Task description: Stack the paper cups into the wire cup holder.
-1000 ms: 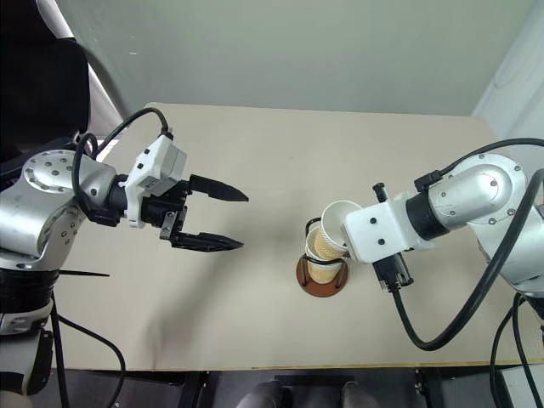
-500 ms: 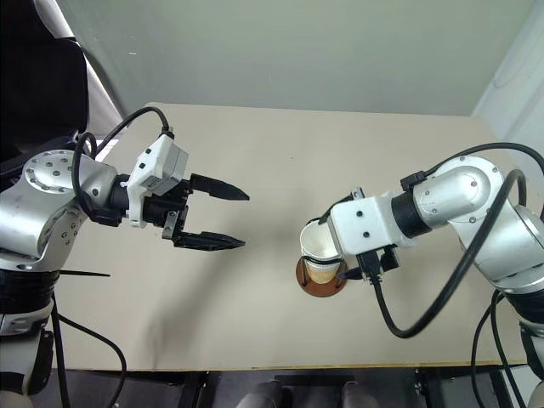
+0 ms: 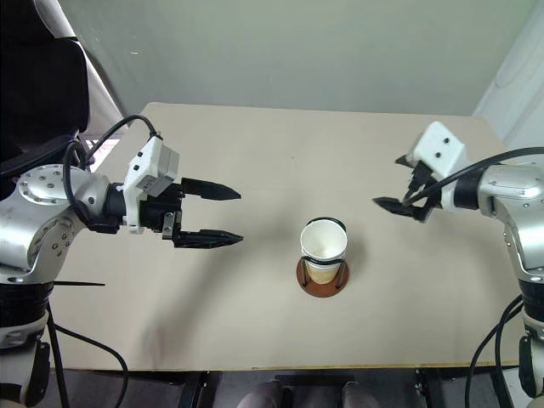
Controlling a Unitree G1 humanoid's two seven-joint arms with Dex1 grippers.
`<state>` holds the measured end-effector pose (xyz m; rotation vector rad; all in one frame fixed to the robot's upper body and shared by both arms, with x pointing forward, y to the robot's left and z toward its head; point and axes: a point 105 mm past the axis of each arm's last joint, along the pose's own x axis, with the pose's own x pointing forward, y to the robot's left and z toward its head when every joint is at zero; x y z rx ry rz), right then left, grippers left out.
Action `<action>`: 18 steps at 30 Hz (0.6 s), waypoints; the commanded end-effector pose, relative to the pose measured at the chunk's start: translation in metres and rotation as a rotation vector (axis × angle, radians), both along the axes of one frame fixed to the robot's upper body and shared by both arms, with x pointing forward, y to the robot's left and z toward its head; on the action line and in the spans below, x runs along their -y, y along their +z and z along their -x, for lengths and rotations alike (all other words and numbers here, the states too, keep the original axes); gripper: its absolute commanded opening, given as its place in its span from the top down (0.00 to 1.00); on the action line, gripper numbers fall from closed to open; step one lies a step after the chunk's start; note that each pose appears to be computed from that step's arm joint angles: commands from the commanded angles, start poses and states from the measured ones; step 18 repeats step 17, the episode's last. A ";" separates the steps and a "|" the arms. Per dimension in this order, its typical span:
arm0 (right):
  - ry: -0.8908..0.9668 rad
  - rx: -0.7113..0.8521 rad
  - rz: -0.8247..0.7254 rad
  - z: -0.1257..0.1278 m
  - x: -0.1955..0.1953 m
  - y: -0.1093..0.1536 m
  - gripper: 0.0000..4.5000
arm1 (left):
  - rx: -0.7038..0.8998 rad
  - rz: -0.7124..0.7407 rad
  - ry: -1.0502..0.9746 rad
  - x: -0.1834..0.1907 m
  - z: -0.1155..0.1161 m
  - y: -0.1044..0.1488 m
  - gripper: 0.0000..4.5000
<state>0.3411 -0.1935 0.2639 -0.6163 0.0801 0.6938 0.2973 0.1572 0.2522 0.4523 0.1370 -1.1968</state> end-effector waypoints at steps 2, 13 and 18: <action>-0.181 0.055 -0.113 -0.014 0.032 0.001 0.00 | 0.034 0.052 0.098 -0.012 -0.006 0.007 0.00; -0.821 0.026 -0.532 -0.052 0.135 -0.033 0.00 | 0.143 0.169 0.426 -0.056 -0.038 0.010 0.00; -0.928 0.029 -0.575 -0.053 0.156 -0.041 0.00 | 0.156 0.204 0.573 -0.084 -0.045 0.002 0.00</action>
